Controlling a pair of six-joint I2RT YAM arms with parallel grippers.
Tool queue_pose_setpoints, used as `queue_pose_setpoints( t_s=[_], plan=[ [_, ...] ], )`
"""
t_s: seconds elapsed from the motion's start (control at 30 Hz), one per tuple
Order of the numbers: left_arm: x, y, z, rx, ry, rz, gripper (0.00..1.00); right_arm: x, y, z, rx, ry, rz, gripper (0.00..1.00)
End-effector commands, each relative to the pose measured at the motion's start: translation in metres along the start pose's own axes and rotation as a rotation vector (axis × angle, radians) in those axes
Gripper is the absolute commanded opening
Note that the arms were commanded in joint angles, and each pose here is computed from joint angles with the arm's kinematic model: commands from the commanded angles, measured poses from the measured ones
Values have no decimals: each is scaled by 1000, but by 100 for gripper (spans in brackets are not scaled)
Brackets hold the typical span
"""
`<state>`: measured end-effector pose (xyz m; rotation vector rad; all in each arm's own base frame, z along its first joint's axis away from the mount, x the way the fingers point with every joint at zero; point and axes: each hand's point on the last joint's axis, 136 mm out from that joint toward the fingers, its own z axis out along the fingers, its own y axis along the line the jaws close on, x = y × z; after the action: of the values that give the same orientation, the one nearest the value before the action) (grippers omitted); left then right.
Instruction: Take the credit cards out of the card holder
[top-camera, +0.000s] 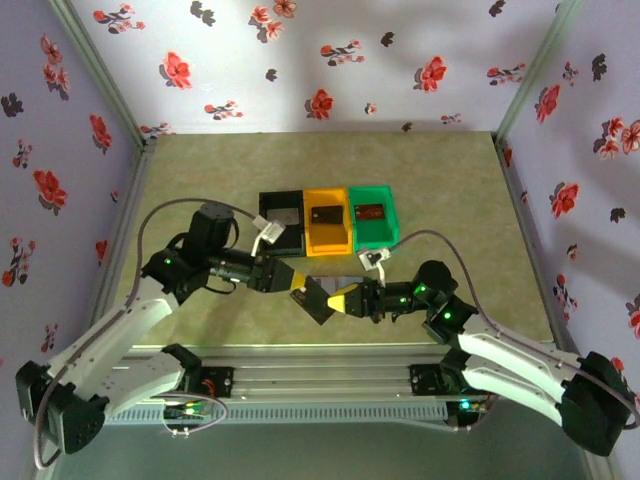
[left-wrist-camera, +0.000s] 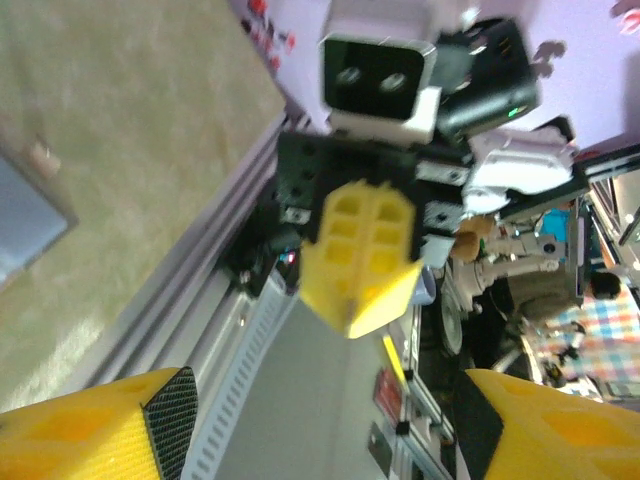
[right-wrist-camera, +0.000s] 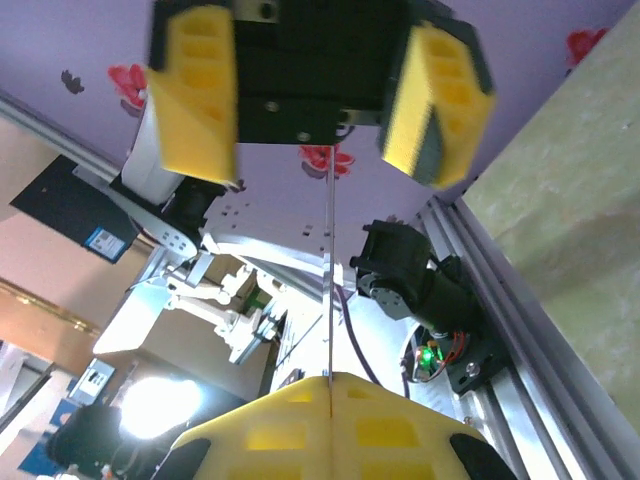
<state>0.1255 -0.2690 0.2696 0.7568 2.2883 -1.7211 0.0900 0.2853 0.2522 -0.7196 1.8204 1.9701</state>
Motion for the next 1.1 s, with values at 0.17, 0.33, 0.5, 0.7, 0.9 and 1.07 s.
queue_pose_setpoints(
  t_s=[0.17,0.33,0.5,0.7,0.9,1.07],
  plan=[
    [28,-5,8,83,129,-11,62,4,13,6,-80,63,-6,0],
    [36,-3,12,87,158,-19,47,5,17,6,-91,69,-12,0],
    [40,-2,15,89,176,-18,27,10,19,9,-100,85,-12,0],
    [39,-1,16,83,176,-13,1,13,16,11,-86,100,-13,2],
    [35,11,14,11,108,-11,0,6,6,0,46,38,-67,48],
    [6,21,11,-18,-128,-44,0,0,-3,-11,91,-69,-89,57]
  ],
)
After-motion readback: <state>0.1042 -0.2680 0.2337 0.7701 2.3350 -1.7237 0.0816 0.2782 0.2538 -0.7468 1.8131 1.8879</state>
